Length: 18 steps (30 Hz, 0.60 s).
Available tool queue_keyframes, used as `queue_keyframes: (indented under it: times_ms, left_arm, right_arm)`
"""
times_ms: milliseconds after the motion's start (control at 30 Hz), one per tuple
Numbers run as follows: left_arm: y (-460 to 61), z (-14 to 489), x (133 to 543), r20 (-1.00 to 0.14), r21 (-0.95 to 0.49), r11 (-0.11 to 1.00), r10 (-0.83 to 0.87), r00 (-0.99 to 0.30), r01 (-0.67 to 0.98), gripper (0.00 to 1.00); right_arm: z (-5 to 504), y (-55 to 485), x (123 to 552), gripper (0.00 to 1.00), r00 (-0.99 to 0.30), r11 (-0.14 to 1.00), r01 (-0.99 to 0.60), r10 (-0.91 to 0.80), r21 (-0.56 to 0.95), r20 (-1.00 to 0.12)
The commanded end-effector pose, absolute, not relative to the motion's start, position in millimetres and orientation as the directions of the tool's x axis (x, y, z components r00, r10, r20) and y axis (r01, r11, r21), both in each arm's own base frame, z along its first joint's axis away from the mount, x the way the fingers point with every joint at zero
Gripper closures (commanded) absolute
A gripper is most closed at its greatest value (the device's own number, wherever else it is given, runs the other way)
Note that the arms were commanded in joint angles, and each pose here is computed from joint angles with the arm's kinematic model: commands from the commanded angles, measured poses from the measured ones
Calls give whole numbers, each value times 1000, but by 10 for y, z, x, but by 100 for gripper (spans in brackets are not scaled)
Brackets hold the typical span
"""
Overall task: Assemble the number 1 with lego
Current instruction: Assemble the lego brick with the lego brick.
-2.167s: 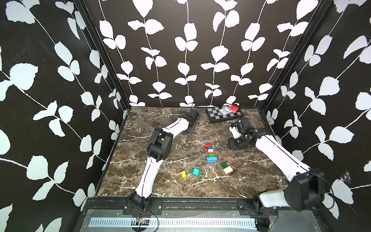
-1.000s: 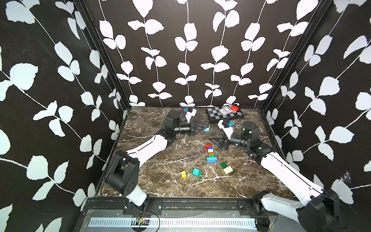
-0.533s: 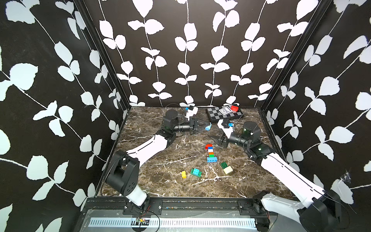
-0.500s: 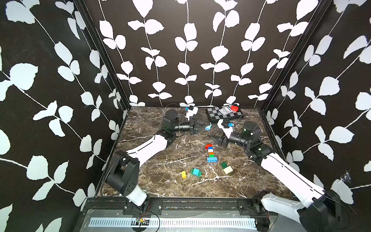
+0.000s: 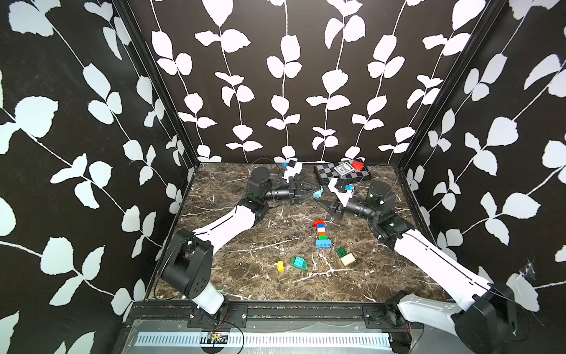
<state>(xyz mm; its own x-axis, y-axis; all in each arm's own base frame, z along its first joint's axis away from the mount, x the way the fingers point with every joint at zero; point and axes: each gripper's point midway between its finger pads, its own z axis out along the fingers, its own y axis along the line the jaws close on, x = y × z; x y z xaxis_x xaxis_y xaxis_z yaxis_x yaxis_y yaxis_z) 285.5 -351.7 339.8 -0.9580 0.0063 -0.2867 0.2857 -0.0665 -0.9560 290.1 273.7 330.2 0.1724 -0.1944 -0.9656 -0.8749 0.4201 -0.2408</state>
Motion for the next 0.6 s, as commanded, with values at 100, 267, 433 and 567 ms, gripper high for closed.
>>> queue_keyframes:
  times_ms: [100, 267, 433, 567]
  left_arm:
    - [-3503, 3522, 2822, -331, -939, -101, 13, -944, 328, 85]
    - [-3500, 3533, 2811, -333, -938, -104, 14, -943, 330, 85]
    - [-3499, 3536, 2810, -333, -938, -106, 13, -943, 330, 86]
    - [-3498, 3523, 2807, -331, -939, -105, 14, -944, 328, 86]
  right_arm:
    - [3667, 2807, 2890, 56, 266, 422, -856, -135, -298, -954]
    - [3686, 2820, 2887, 58, 268, 422, -856, -129, -298, -955]
    - [3701, 2814, 2869, 56, 271, 423, -856, -124, -298, -954]
    - [3705, 2810, 2841, 59, 273, 417, -859, -119, -297, -955]
